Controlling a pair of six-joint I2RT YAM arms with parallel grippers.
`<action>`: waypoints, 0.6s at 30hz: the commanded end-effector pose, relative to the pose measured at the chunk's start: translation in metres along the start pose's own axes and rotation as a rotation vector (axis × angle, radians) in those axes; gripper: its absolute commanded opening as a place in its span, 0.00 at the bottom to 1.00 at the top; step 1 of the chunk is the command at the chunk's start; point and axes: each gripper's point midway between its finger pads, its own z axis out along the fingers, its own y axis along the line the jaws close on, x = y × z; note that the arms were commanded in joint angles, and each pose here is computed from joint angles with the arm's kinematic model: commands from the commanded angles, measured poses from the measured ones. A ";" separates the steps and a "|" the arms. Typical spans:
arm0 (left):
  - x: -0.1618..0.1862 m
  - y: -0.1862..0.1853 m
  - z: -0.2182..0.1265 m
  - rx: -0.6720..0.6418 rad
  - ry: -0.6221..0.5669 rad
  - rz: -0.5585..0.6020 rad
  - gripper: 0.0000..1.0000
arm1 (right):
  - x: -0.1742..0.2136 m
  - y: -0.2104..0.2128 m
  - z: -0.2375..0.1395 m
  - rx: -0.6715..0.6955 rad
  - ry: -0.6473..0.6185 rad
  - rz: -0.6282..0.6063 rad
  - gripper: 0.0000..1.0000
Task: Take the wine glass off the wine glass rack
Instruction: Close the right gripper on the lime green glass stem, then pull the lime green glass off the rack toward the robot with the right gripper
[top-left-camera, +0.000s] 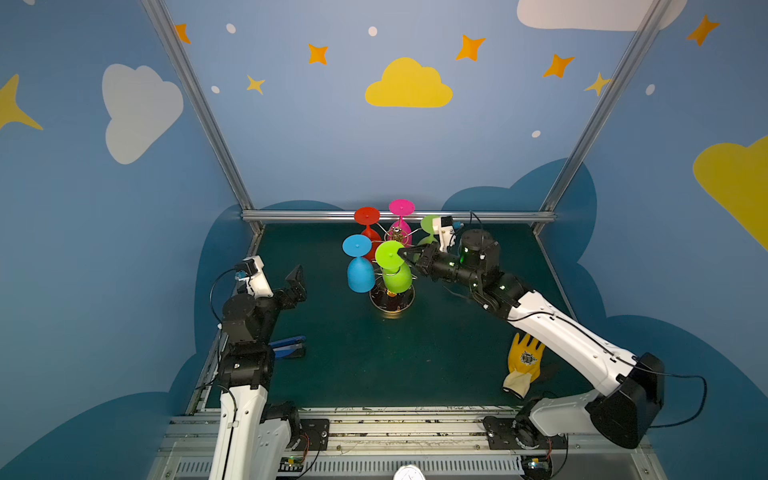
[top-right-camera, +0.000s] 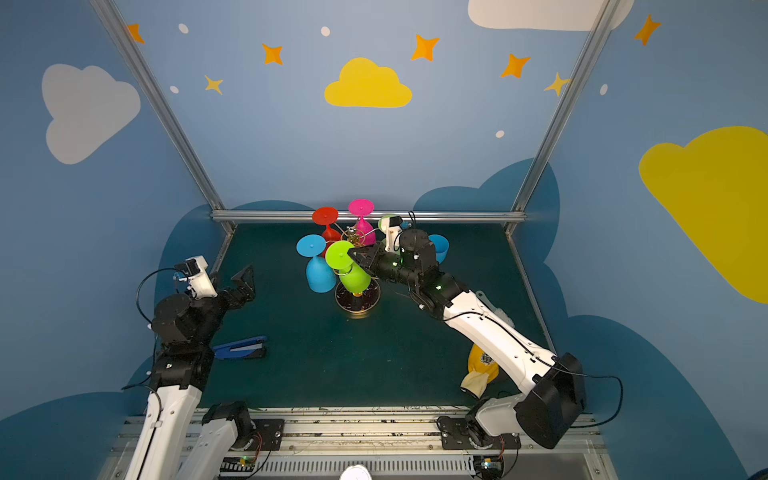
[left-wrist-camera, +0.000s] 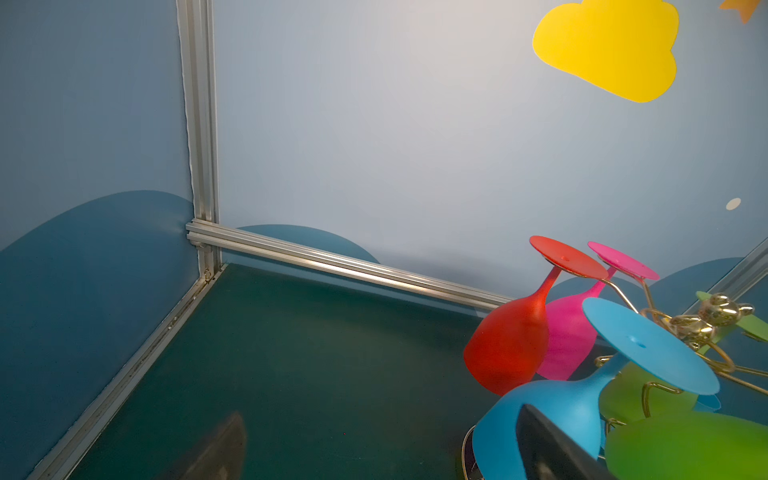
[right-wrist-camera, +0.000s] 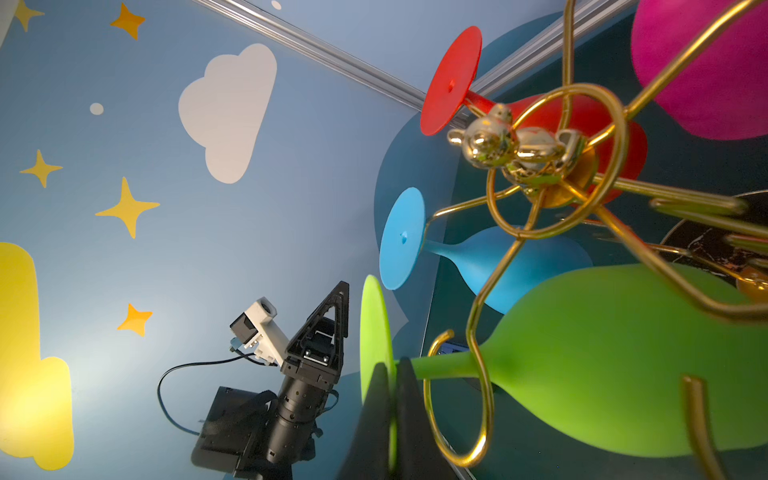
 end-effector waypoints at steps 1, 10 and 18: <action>-0.008 -0.001 -0.003 0.001 -0.030 0.000 1.00 | -0.014 0.015 -0.001 -0.041 -0.048 -0.008 0.00; -0.009 -0.002 -0.003 0.002 -0.032 0.002 1.00 | -0.013 0.014 0.008 -0.039 -0.040 -0.001 0.00; -0.009 -0.003 -0.004 0.003 -0.034 0.006 1.00 | -0.016 0.011 0.011 -0.025 -0.061 0.001 0.00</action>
